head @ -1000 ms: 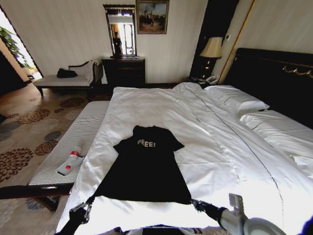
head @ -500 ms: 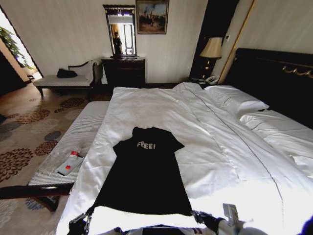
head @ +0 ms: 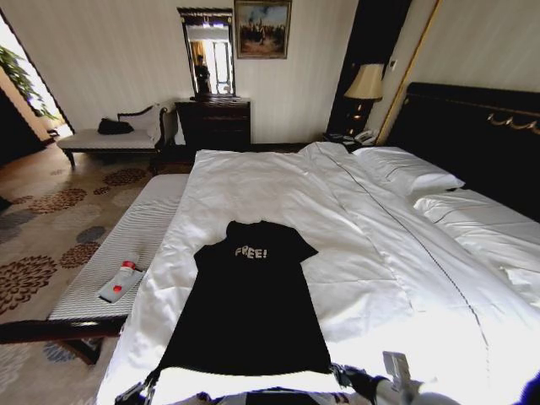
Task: Fold the clothes on the bed.
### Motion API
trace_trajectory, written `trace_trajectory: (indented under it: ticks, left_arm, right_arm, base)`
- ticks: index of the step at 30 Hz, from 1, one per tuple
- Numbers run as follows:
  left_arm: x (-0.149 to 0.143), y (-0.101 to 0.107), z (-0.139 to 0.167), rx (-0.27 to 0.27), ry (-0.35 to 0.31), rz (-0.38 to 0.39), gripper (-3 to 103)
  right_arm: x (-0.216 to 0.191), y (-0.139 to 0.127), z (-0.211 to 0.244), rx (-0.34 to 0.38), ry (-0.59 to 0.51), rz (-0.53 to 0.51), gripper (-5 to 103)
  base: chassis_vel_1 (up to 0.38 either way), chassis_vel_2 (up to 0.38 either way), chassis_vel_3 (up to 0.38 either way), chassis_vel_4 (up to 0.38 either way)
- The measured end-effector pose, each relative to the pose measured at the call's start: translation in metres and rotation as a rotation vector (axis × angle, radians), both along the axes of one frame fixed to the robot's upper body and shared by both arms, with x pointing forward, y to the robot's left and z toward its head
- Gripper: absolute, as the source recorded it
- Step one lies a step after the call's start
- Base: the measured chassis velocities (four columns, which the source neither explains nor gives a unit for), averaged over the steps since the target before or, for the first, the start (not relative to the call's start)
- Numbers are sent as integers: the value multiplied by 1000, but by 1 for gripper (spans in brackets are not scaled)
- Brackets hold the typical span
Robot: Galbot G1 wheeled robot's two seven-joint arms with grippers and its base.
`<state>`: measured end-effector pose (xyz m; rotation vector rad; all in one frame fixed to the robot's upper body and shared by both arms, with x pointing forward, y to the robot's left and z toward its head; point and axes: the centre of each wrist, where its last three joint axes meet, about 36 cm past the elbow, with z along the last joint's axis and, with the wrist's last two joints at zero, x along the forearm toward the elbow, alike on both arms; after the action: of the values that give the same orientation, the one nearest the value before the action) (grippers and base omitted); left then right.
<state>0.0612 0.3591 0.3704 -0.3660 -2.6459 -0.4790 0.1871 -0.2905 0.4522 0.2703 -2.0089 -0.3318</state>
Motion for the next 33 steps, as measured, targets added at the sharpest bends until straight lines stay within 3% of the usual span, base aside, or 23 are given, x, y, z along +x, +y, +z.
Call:
trace_trajectory:
  ticks: [8,13,15,19,20,22,25,27,28,30,33]
  left_arm:
    - [0,-1,-6,15,8,7,-2]
    - [1,-2,-4,27,5,11,14]
    - [1,-1,-1,35,0,15,24]
    - [1,1,4,51,1,25,35]
    - [2,3,6,59,-6,28,40]
    - [3,3,7,61,-13,34,45]
    - [14,4,15,61,-61,58,62]
    - [16,4,17,63,-77,57,62]
    - [23,4,19,68,-121,49,73]
    - [27,4,20,68,-142,45,73]
    - [43,0,20,49,-196,59,89]
  right_arm:
    - [-1,3,-9,-3,13,2,0]
    - [-2,6,-9,2,-6,-1,4]
    - [-3,9,-7,7,-24,4,15]
    - [-4,12,-4,-1,-37,12,26]
    - [-5,12,-2,-5,-43,14,36]
    - [-5,12,-1,-7,-47,13,36]
    - [-3,10,5,-18,-75,5,53]
    - [-2,10,7,-19,-83,2,58]
    - [2,8,12,-19,-107,-8,64]
    - [5,7,15,-15,-122,-17,69]
    - [23,-2,29,12,-200,-61,80]
  base:
    - [0,0,0,0]
    - [0,0,0,0]
    - [0,0,0,0]
    - [0,0,0,0]
    - [0,0,0,0]
    - [0,0,0,0]
    - [0,0,0,0]
    - [0,0,0,0]
    - [0,0,0,0]
    - [0,0,0,0]
    - [0,0,0,0]
